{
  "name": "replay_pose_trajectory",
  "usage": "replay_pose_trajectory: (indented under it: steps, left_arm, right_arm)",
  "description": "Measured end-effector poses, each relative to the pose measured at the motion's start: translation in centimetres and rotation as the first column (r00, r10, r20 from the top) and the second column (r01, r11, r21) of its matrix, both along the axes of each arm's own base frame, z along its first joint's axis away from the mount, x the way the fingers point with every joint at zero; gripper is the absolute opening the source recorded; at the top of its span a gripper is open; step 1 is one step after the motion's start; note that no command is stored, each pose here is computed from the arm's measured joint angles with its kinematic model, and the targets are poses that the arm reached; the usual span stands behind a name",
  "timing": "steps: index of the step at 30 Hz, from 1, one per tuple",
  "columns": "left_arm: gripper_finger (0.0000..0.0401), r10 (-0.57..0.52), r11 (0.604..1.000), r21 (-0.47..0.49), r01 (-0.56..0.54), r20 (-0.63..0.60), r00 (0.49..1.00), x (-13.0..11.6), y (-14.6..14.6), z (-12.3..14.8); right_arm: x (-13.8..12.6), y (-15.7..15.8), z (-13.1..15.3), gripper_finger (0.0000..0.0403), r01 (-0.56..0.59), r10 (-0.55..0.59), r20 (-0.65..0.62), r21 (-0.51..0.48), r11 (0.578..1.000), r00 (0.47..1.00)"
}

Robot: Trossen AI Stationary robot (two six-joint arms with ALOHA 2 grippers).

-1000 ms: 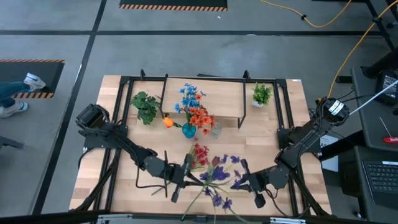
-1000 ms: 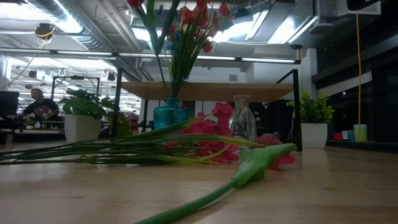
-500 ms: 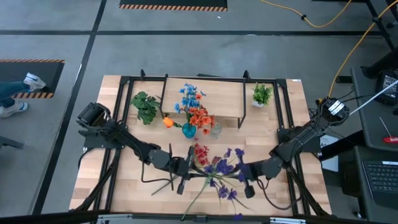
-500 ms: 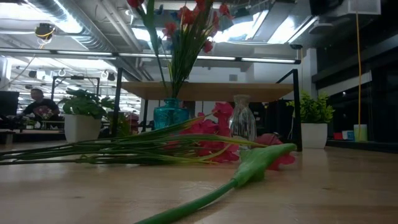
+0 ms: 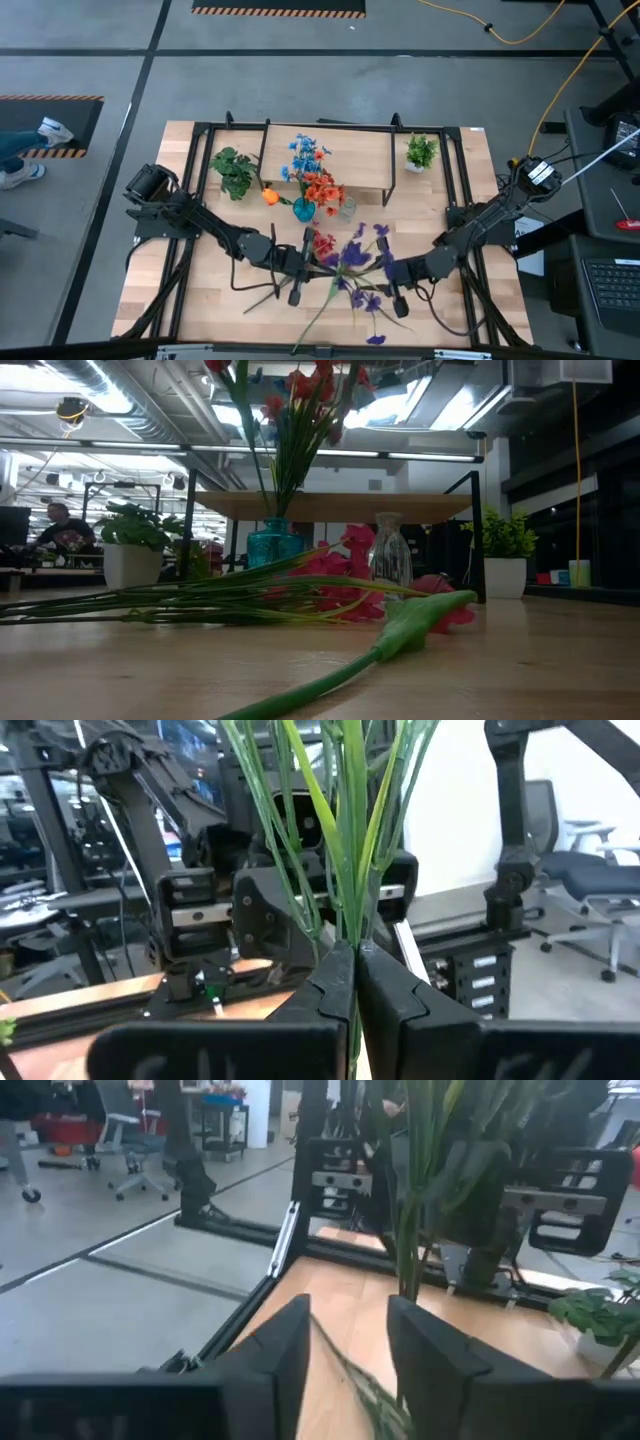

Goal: Pick and place flowers into a vace then onto a shelf
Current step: Put the purple flowers into the transparent vase

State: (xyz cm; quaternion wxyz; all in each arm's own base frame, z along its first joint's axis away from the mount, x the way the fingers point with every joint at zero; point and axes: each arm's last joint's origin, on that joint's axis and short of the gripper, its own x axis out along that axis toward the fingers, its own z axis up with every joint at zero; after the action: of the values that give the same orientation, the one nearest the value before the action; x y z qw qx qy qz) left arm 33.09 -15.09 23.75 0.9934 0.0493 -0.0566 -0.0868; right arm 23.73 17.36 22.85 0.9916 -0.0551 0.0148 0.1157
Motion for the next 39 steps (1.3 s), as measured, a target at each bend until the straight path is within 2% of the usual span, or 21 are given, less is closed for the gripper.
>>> replay_pose_trajectory:
  steps: [4, 8, 11, 16, 20, 25, 39]
  left_arm:
    - [0.0003, 0.003, 1.0, -0.003, -0.003, 0.006, 1.0, 0.0, 0.1, 0.1]
    - [0.0003, 0.005, 1.0, 0.01, -0.005, 0.031, 1.0, 0.0, 0.1, 0.3]
    - [0.0003, 0.012, 0.999, 0.043, -0.014, 0.037, 0.999, 0.1, 0.2, 0.3]
    - [0.0003, 0.038, 0.998, 0.045, -0.04, 0.044, 0.998, 0.4, 1.1, 0.3]
    - [0.0003, 0.062, 0.997, 0.046, -0.064, 0.044, 0.997, 0.8, 1.9, 0.3]
    - [0.0003, 0.023, 0.998, 0.05, -0.026, 0.051, 0.998, 1.0, 2.6, 0.4]
    - [0.0003, 0.065, 0.996, 0.06, -0.068, 0.057, 0.996, 1.8, 4.7, 0.4]
  right_arm:
    - [0.6, -0.8, 0.1, 0.0171, 0.033, -0.033, 0.01, 0.007, 0.999, 0.999]
    - [1.1, -1.6, 0.3, 0.0184, 0.067, -0.068, 0.023, 0.021, 0.998, 0.997]
    - [1.4, -2.1, 0.5, 0.0185, 0.085, -0.086, 0.038, 0.032, 0.996, 0.996]
    - [1.7, -2.6, 0.6, 0.0186, 0.103, -0.105, 0.048, 0.042, 0.994, 0.993]
    - [1.9, -2.9, 0.8, 0.0186, 0.07, -0.074, 0.064, 0.058, 0.996, 0.995]
    - [2.2, -3.4, 0.8, 0.0186, 0.089, -0.093, 0.064, 0.056, 0.994, 0.994]
    - [2.6, -4.2, 0.8, 0.0185, 0.119, -0.123, 0.064, 0.056, 0.991, 0.99]
